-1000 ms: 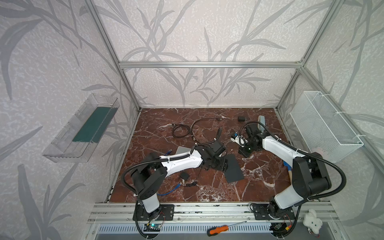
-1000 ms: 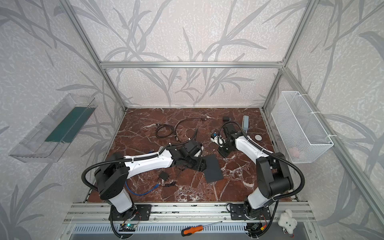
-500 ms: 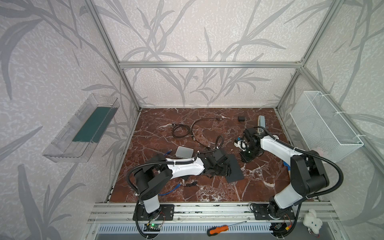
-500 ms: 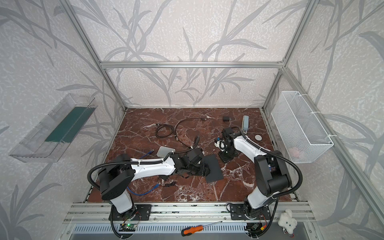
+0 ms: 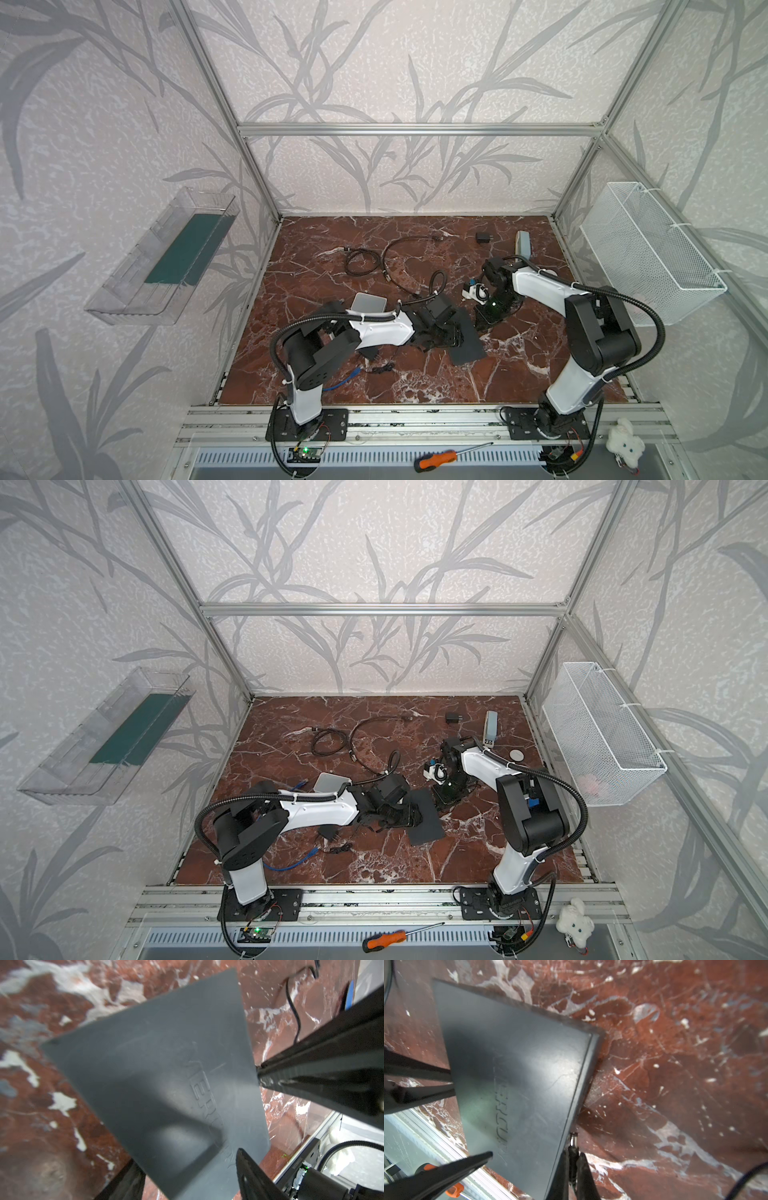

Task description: Insert the plug into the switch port

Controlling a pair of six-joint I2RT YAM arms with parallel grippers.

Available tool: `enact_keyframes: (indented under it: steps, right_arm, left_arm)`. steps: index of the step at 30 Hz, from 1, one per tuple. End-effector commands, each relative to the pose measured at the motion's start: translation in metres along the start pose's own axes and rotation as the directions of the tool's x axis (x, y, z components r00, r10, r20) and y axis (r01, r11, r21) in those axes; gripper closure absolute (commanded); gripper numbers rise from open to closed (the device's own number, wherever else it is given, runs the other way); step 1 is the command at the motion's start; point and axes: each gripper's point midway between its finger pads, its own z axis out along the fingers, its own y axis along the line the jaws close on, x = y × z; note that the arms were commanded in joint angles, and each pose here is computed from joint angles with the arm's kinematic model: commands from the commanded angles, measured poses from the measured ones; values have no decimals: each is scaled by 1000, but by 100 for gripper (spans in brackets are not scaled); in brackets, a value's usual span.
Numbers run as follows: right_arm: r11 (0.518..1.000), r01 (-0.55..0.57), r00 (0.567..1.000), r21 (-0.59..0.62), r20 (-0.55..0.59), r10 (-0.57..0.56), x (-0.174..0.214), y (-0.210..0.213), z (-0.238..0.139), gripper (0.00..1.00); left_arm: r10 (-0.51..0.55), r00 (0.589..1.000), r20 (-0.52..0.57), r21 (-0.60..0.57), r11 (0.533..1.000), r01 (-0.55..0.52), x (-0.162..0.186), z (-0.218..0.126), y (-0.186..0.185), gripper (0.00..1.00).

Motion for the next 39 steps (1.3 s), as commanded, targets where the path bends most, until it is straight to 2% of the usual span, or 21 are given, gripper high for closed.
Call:
enact_keyframes:
  steps: [1, 7, 11, 14, 19, 25, 30, 36, 39]
  right_arm:
    - [987, 14, 1000, -160, 25, -11, -9, 31, 2, 98]
    - [980, 53, 990, -191, 139, -26, -45, 44, -3, 98]
    - [986, 63, 983, -157, 178, -35, -64, 31, -6, 98]
    - [996, 52, 989, -67, 140, -43, -56, 7, -7, 98]
    - [982, 152, 981, 113, 106, -164, -38, -20, -8, 97]
    - [927, 300, 913, 224, 214, -347, -46, -26, -12, 97]
    - [911, 321, 884, 260, 264, -387, -52, -36, -4, 98]
    - [916, 336, 839, 221, 372, -397, -69, -24, -2, 98]
    - [910, 350, 832, 220, 373, -410, -71, -23, -3, 98]
  left_arm:
    - [-8, 997, 72, 88, 996, 2, -40, -4, -22, 32]
    - [-7, 996, 87, 72, 997, 1, -80, -16, 2, 32]
    - [77, 996, 32, 22, 997, -78, -96, -16, 19, 33]
    - [132, 991, -22, -11, 991, -132, -100, -16, 30, 34]
    - [152, 986, -69, -36, 987, -154, -95, -16, 41, 34]
    - [190, 976, -103, -119, 972, -201, -97, -20, 51, 34]
    - [219, 968, -124, -159, 958, -237, -97, -19, 56, 34]
    - [259, 955, -146, -190, 940, -284, -96, -12, 56, 34]
    - [273, 949, -159, -198, 933, -302, -93, -7, 53, 34]
